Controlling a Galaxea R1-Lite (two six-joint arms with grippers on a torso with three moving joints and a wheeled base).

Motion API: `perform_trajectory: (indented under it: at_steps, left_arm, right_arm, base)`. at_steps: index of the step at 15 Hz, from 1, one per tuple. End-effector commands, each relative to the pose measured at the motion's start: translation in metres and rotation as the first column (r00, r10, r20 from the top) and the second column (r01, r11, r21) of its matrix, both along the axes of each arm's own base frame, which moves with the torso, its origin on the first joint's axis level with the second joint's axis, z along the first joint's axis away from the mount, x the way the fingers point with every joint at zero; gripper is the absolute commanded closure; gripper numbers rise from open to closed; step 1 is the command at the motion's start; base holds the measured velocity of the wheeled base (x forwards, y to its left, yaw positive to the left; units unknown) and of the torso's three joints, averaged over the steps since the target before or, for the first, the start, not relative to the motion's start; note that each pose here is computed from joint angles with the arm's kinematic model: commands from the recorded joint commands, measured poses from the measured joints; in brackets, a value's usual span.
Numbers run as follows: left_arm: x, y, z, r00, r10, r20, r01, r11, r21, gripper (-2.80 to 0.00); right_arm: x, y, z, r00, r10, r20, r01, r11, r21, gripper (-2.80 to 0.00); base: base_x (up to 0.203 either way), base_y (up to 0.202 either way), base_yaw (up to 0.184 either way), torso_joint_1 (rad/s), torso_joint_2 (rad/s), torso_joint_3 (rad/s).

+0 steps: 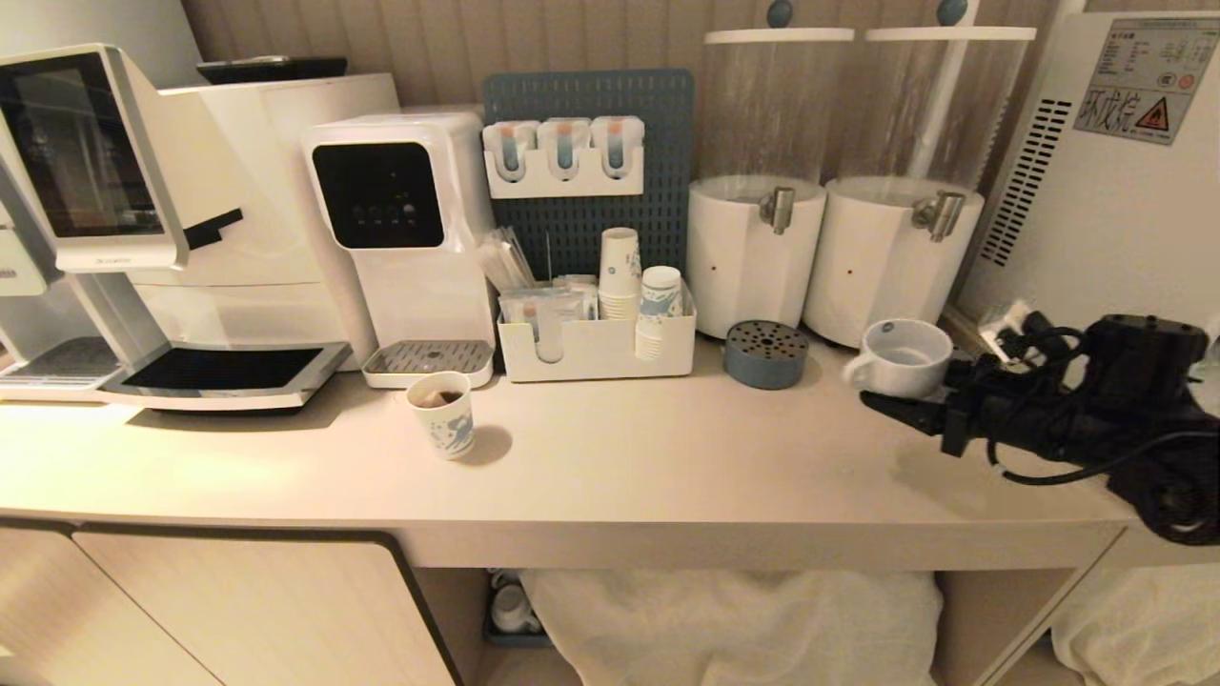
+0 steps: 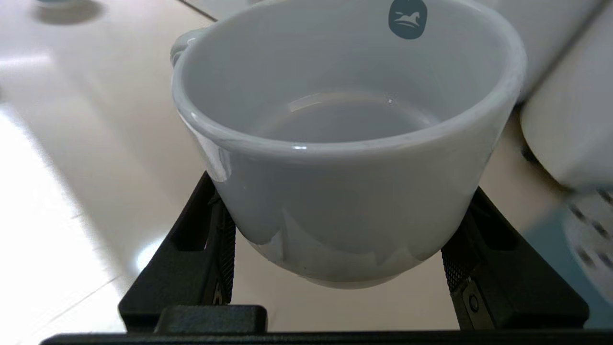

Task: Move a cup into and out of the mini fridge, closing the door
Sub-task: Place the ceramic cup on the table

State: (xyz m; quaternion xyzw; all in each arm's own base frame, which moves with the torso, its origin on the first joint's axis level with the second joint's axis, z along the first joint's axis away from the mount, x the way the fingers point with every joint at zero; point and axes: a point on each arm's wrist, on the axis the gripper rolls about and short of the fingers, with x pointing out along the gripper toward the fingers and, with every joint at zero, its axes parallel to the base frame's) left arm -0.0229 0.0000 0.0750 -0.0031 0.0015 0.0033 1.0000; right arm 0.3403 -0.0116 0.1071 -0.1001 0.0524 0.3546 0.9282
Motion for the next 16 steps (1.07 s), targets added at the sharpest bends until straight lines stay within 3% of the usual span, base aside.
perform_trajectory:
  at_steps: [1, 7, 12, 16]
  left_arm:
    - [0.000, 0.000, 0.000, 1.000, 0.001, -0.002, -0.001, 1.000, 0.000, 0.00]
    - [0.000, 0.000, 0.000, 1.000, 0.001, -0.002, -0.001, 1.000, 0.000, 0.00]
    - [0.000, 0.000, 0.000, 1.000, 0.001, -0.002, -0.001, 1.000, 0.000, 0.00]
    - [0.000, 0.000, 0.000, 1.000, 0.001, -0.002, -0.001, 1.000, 0.000, 0.00]
  right_arm:
    - [0.027, 0.009, -0.043, 0.998, 0.010, -0.065, -0.010, 1.000, -0.001, 0.00]
    - [0.047, -0.008, -0.089, 0.988, -0.048, -0.146, 0.048, 0.999, -0.002, 0.00]
    - [0.053, -0.021, -0.098, 0.985, -0.085, -0.153, 0.085, 0.996, -0.004, 0.00]
    - [0.065, -0.021, -0.103, 0.960, -0.239, -0.144, 0.232, 0.970, -0.067, 0.00]
  base:
    - [0.000, 0.000, 0.000, 0.000, 0.00, 0.000]
    - [0.000, 0.000, 0.000, 0.000, 0.00, 0.000]
    - [0.000, 0.000, 0.000, 0.000, 0.00, 0.000]
    - [0.000, 0.000, 0.000, 0.000, 0.00, 0.000]
